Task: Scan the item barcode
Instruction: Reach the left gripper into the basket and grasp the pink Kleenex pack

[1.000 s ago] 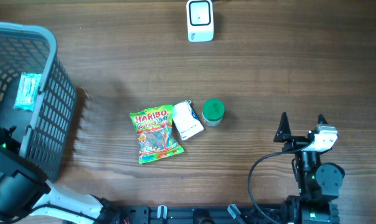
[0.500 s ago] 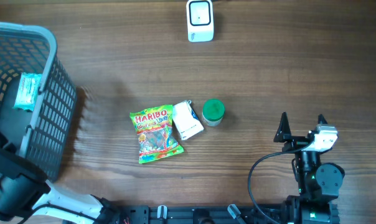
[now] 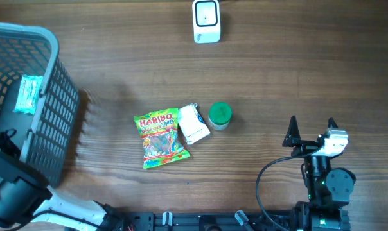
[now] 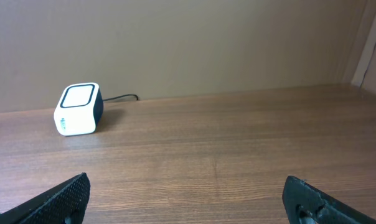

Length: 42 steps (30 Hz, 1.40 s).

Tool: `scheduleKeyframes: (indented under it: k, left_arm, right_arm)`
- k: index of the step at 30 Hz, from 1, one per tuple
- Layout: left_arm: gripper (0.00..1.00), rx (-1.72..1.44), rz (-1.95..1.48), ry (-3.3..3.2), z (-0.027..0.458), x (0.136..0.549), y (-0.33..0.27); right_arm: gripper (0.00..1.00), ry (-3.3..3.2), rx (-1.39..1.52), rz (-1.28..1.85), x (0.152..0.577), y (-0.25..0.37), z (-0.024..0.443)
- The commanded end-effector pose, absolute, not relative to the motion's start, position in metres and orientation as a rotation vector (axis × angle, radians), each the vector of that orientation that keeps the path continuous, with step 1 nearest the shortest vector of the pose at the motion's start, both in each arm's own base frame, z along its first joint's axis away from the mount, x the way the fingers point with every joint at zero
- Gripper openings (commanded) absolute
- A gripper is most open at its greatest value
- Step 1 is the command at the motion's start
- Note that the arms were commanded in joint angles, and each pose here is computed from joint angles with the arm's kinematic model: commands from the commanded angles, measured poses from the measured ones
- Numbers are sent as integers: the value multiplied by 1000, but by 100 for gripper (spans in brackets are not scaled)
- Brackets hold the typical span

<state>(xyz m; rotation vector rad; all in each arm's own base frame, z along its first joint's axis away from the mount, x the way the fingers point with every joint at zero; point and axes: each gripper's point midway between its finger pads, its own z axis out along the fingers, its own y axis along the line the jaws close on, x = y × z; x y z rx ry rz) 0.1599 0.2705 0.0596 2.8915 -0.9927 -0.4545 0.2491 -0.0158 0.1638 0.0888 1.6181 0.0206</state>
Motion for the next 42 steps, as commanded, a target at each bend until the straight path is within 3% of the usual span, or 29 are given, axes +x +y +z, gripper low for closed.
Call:
scheduleKeyframes:
  k: [1, 13, 21, 22, 23, 24, 29, 36, 42]
  left_arm:
    - [100, 2930, -519, -803, 47, 147, 264]
    - [100, 2930, -715, -826, 52, 129, 275]
    - [99, 2944, -701, -826, 11, 121, 263]
    - [92, 2943, -698, -826, 11, 121, 262]
    - [76, 2943, -696, -826, 10, 121, 262]
    - [66, 2943, -690, -825, 10, 121, 262]
    - [64, 2950, -611, -898, 16, 135, 269]
    - [63, 3080, -392, -997, 92, 177, 296]
    - [64, 3167, 150, -1474, 197, 247, 292]
  right_arm:
    - [100, 1611, 70, 20, 249, -14, 165]
    - [100, 1611, 70, 19, 249, -14, 165]
    - [100, 1611, 70, 19, 249, -14, 165]
    - [100, 1611, 70, 19, 249, -14, 165]
    - [99, 1611, 70, 20, 249, -14, 165]
    - [100, 1611, 70, 19, 249, -14, 165]
    - [100, 1611, 70, 19, 249, -14, 165]
    - [100, 1611, 70, 19, 249, -14, 165]
    - [100, 1611, 70, 19, 249, -14, 165]
